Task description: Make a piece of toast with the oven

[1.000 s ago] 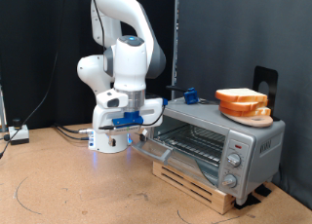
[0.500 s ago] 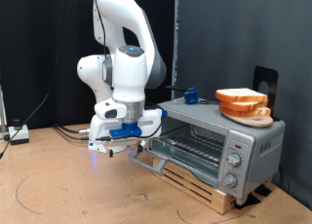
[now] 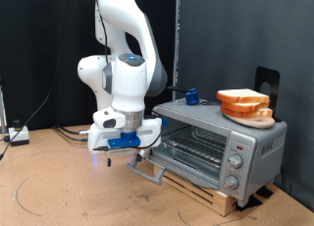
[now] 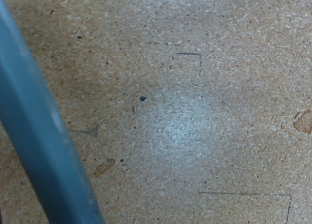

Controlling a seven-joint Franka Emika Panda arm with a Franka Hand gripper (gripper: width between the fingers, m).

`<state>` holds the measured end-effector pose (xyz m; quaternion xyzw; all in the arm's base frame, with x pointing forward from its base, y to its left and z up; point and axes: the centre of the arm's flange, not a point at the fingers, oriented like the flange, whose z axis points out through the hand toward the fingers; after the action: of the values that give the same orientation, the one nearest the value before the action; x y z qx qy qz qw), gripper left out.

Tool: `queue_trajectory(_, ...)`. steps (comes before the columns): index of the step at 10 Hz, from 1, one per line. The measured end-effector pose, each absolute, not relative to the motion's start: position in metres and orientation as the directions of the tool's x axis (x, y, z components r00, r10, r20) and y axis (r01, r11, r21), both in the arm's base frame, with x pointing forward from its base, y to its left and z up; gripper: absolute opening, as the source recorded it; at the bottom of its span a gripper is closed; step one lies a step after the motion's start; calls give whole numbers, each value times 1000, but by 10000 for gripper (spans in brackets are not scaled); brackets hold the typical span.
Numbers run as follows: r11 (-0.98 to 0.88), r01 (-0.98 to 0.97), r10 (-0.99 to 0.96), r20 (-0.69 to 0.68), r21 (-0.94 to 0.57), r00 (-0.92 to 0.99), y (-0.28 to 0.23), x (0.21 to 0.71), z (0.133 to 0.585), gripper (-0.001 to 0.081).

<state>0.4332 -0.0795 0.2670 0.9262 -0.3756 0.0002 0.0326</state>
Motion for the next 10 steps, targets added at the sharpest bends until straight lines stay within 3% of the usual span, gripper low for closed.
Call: queue_trajectory(10, -647, -757, -761, -9, 99, 649, -92, 449, 216, 806)
